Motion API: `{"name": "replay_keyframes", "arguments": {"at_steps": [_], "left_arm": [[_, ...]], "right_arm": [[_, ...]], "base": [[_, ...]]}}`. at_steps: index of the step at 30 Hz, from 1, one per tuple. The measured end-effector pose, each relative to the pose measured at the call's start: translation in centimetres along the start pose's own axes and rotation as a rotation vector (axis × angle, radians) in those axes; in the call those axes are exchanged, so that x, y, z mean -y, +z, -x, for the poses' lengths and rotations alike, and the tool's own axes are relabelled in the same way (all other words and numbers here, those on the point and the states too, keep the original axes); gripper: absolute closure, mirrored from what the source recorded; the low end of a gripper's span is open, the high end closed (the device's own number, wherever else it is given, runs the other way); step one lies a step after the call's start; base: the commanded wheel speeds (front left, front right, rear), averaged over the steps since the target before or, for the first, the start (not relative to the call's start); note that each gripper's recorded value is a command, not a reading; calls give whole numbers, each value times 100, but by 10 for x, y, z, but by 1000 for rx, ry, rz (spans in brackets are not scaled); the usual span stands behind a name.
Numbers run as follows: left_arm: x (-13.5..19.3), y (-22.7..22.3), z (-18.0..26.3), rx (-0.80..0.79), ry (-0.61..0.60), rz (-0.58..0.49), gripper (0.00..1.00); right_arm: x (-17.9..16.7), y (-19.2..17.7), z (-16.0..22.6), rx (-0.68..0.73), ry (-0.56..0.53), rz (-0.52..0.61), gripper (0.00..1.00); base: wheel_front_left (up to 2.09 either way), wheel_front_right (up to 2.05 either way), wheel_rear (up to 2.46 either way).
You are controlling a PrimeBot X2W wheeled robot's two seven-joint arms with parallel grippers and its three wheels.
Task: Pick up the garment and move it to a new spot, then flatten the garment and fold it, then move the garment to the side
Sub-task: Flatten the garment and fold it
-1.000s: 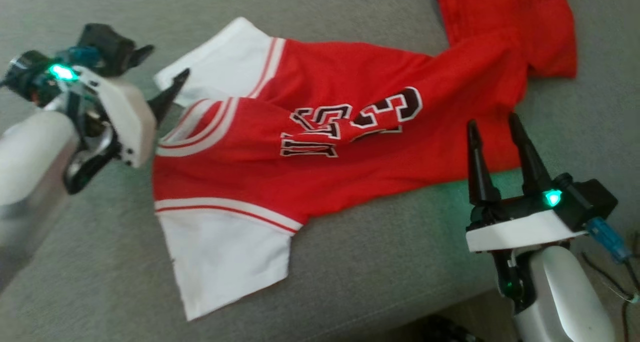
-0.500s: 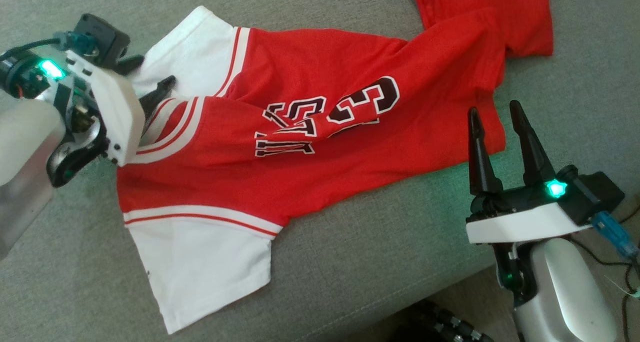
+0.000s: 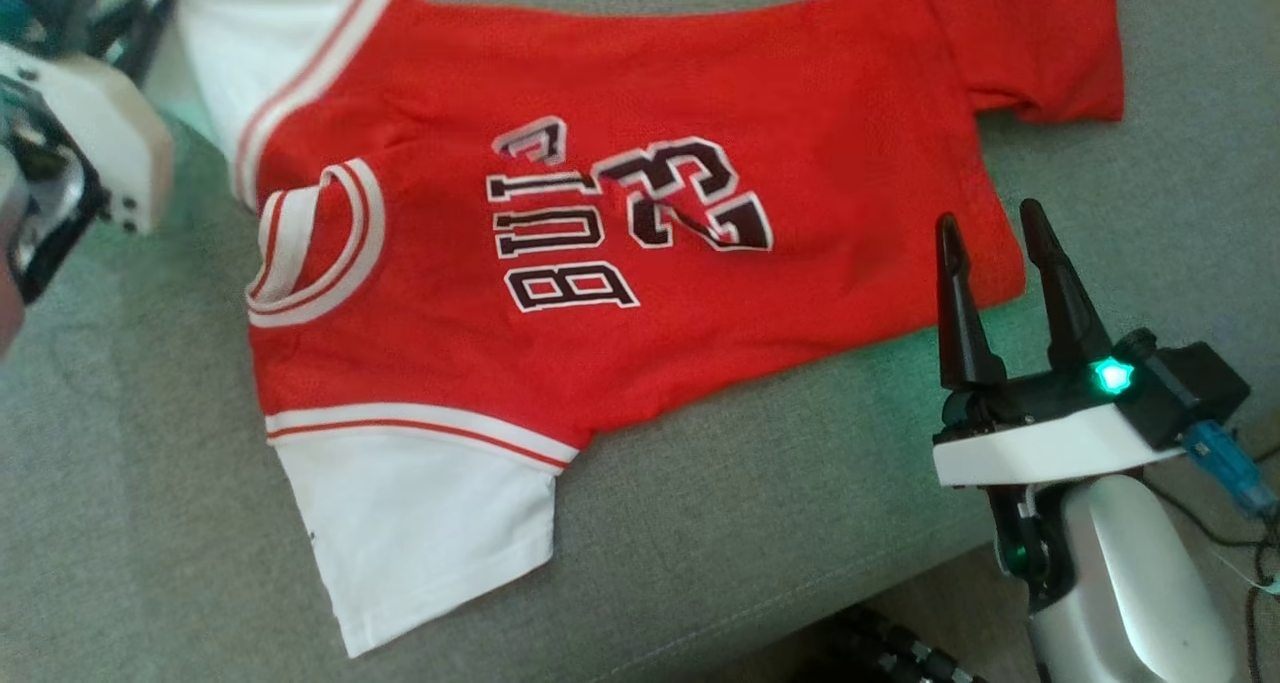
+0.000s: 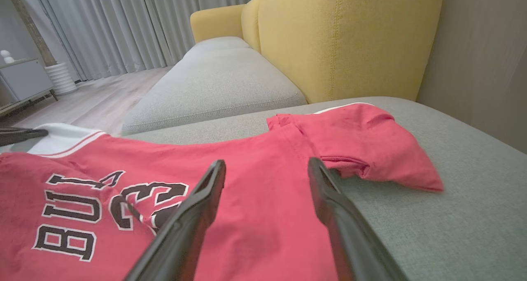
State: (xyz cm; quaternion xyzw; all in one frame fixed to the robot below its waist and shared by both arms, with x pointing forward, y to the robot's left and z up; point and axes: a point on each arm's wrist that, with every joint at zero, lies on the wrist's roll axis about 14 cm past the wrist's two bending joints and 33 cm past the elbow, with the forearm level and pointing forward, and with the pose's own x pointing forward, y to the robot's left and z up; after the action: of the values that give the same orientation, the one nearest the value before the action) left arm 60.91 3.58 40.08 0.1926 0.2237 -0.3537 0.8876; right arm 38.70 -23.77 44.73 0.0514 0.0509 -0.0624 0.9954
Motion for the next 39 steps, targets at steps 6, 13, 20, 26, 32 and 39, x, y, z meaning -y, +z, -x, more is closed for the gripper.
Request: {"name": "replay_keyframes", "arguments": {"at_steps": [6,13,20,26,32,39], "left_arm": [[-46,22,6,88,154,-1,100],[-98,52,19,206,337,-31,100],[-121,73,30,300,438,-84,0],[-110,76,38,330,420,-54,0],[-83,72,61,374,374,-4,0],[-38,52,104,423,363,135,0]], "right_arm": [[-3,-3,-1,-6,9,1,0],[-5,-8,-3,-22,17,7,0],[-11,-14,-7,-37,35,12,0],[-24,-13,-18,-25,76,15,0],[-41,-11,-24,-14,129,26,0],[-62,3,-28,29,190,41,0]], "base": [[0,0,0],[0,0,0],[0,0,0],[0,0,0],[0,0,0],[0,0,0]]}}
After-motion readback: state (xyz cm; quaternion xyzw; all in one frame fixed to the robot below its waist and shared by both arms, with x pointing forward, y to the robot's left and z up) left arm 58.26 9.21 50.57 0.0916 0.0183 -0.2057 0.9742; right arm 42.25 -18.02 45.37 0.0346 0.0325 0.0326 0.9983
